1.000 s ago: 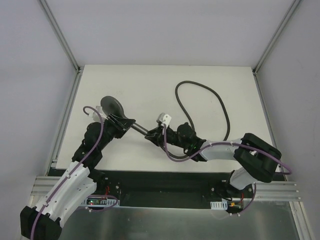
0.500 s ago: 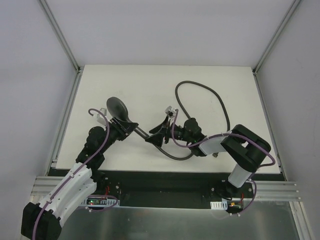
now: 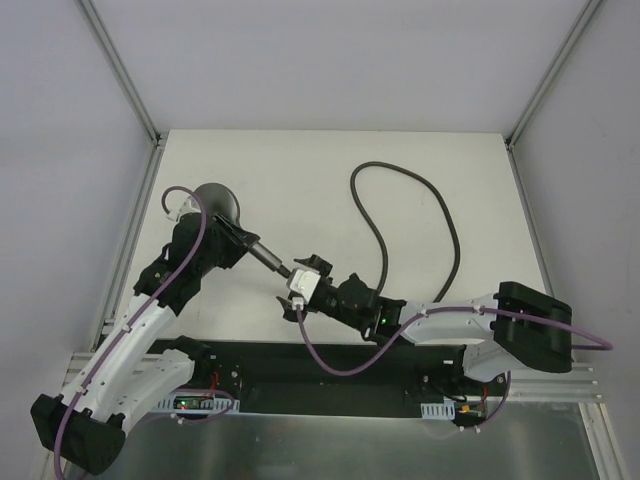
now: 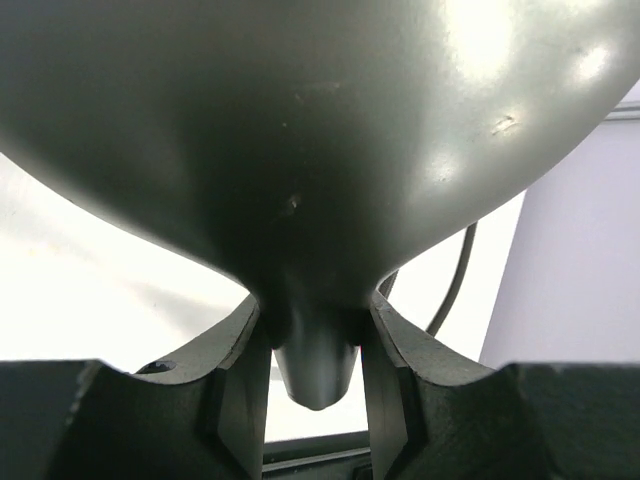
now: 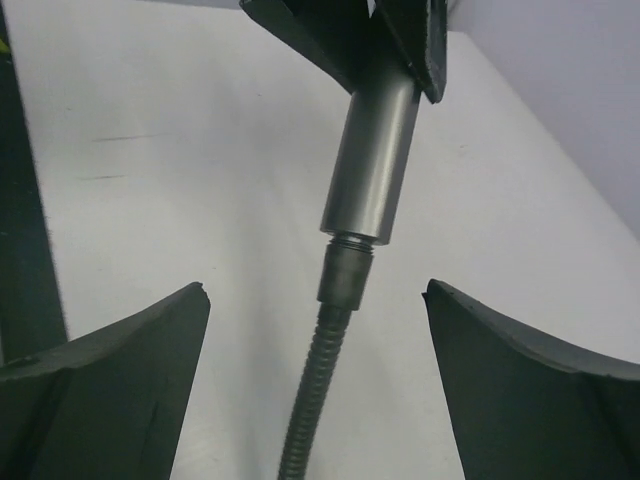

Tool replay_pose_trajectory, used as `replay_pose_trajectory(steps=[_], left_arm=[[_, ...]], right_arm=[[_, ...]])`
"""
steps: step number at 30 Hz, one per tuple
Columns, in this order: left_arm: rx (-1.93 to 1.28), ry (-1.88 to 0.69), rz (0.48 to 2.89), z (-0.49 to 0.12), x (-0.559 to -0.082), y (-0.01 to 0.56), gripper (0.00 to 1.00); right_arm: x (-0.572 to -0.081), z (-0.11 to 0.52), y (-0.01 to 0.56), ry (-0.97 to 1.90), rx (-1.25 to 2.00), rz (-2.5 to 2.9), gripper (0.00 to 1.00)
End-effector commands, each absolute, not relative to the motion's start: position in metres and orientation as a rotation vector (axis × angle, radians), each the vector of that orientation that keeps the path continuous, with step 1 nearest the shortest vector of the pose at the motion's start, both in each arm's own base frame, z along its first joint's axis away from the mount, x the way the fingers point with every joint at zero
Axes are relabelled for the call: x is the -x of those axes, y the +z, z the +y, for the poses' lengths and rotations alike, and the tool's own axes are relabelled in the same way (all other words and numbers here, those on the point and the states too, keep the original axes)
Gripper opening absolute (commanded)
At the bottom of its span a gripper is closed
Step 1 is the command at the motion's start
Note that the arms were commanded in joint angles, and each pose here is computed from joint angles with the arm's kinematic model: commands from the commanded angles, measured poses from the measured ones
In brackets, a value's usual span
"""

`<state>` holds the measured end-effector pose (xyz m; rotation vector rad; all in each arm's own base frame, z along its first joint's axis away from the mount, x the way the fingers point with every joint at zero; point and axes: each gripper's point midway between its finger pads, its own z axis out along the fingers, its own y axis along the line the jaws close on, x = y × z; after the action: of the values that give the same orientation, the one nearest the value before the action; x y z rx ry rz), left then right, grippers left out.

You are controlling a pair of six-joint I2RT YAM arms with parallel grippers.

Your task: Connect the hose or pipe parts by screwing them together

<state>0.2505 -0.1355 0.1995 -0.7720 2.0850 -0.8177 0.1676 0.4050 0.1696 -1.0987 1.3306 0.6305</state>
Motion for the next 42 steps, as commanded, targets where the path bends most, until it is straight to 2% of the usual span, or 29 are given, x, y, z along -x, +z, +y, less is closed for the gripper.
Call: replay_pose_trajectory(steps=[1, 9, 11, 12, 13, 15, 16, 20, 22, 28, 32, 33, 37, 42], left_arm=[[0.848, -0.781, 2.1, -0.129, -0.246, 0.218, 0.0], [0.91, -0.799, 2.091, -0.127, -0.24, 0.228, 0.0], [0.912, -0.8, 2.091, -0.127, -0.239, 0.229, 0.0], [0.912, -0.799, 2.089, -0.126, -0.238, 0.229, 0.0], [0.914, -0.796, 2.09, -0.125, -0.238, 0.228, 0.0], [0.917, -0.791, 2.087, -0.124, -0.237, 0.227, 0.0], [0.917, -0.788, 2.09, -0.124, -0.237, 0.226, 0.0], [0.897, -0.813, 2.079, -0.126, -0.236, 0.228, 0.0], [0.864, -0.851, 2.078, -0.131, -0.236, 0.227, 0.0], [0.698, -1.072, 1.88, -0.149, -0.241, 0.236, 0.0], [0.573, -1.148, 1.737, -0.152, -0.24, 0.246, 0.0], [0.552, -1.157, 1.725, -0.153, -0.237, 0.239, 0.0], [0.44, -1.261, 1.554, -0.16, -0.235, 0.251, 0.0], [0.319, -1.319, 1.536, -0.173, -0.228, 0.238, 0.0]], right_arm=[[-0.198, 0.396, 0.199, 0.189, 1.117, 1.182, 0.85], [-0.198, 0.422, 0.187, 0.058, 1.183, 1.155, 0.69], [-0.198, 0.426, 0.186, 0.052, 1.184, 1.157, 0.63], [-0.197, 0.427, 0.185, 0.053, 1.182, 1.161, 0.58], [-0.197, 0.427, 0.184, 0.052, 1.178, 1.168, 0.45], [-0.198, 0.428, 0.187, 0.058, 1.16, 1.182, 0.33], [-0.198, 0.428, 0.185, 0.066, 1.158, 1.198, 0.22], [-0.195, 0.432, 0.189, 0.142, 1.133, 1.233, 0.03], [-0.196, 0.433, 0.189, 0.19, 1.115, 1.264, 0.01], [-0.2, 0.431, 0.194, 0.597, 0.983, 1.396, 0.01], [-0.19, 0.428, 0.207, 1.047, 0.893, 1.412, 0.01], [-0.202, 0.422, 0.221, 1.144, 0.789, 1.403, 0.01], [-0.202, 0.418, 0.218, 1.363, 0.737, 1.407, 0.01], [-0.2, 0.413, 0.229, 1.575, 0.69, 1.337, 0.01]])
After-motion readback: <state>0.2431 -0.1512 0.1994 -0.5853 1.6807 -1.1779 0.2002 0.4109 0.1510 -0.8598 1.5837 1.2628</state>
